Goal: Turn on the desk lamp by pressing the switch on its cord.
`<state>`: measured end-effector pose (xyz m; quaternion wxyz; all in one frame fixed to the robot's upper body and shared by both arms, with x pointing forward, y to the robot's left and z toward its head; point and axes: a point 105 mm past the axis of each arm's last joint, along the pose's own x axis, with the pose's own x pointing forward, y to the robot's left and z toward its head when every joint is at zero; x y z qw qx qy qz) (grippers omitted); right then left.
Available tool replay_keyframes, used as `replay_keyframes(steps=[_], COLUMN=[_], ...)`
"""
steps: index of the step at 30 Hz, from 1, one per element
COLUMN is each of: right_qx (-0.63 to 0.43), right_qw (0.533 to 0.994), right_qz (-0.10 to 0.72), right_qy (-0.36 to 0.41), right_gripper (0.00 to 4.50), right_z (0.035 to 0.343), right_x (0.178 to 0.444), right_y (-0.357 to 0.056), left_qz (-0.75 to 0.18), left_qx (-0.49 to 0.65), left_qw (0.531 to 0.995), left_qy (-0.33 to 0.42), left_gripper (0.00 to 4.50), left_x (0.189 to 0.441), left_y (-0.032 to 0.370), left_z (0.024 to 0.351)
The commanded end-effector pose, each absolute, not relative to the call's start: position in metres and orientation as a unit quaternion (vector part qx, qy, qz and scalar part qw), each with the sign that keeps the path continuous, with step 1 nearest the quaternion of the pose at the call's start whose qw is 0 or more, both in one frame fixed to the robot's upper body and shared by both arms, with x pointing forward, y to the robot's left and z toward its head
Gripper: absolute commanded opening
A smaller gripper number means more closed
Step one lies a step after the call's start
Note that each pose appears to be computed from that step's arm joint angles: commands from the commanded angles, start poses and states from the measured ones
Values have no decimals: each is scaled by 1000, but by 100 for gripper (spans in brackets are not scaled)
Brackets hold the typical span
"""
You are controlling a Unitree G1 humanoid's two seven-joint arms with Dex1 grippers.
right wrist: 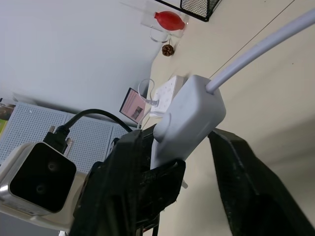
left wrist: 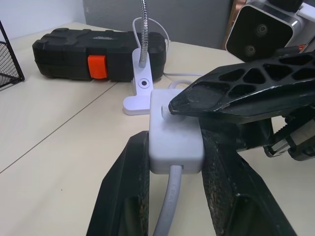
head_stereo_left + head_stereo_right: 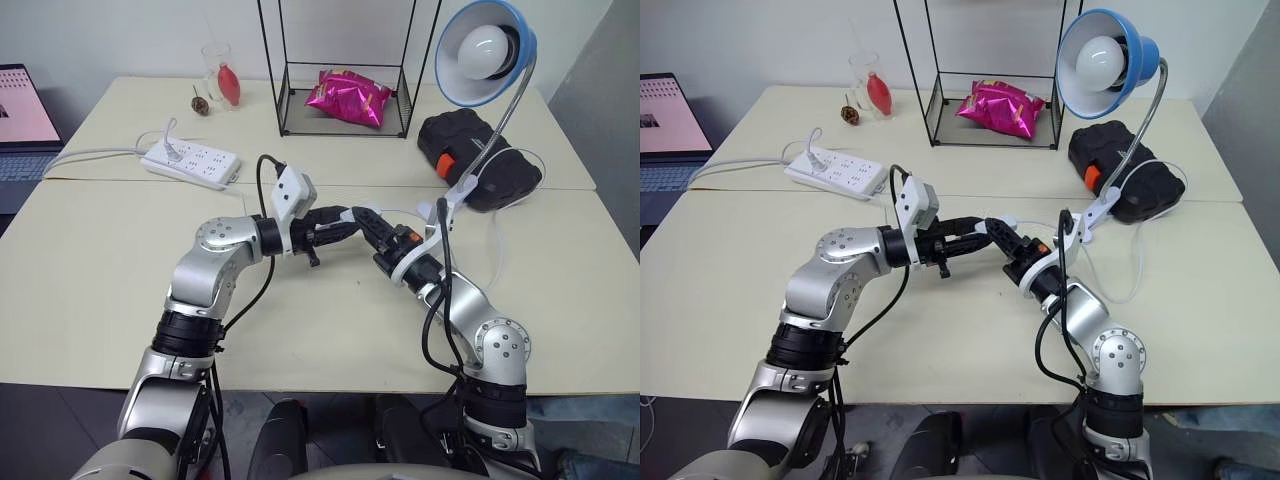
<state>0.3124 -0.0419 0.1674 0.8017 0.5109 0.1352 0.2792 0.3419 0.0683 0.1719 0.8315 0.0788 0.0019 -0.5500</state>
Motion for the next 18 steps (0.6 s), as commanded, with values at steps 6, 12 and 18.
replay_keyframes(steps=[6, 12, 18], right_qx=[524, 522, 525], right_qw=[783, 784, 779], right_qz=[311, 311, 321], right_qy=[122, 124, 121], right_gripper=[49, 48, 48], right_z=[180, 178, 180], right_x=[308, 309, 306], right_y=[-37, -37, -36], left_qz=[-557, -557, -557], left_qx=[83, 82, 82], left_qw=[826, 826, 826], left_qy=[-23, -27, -29], left_gripper=[109, 109, 109], left_x=[337, 337, 337], left_y=[66, 65, 63], left_z=[185, 187, 188])
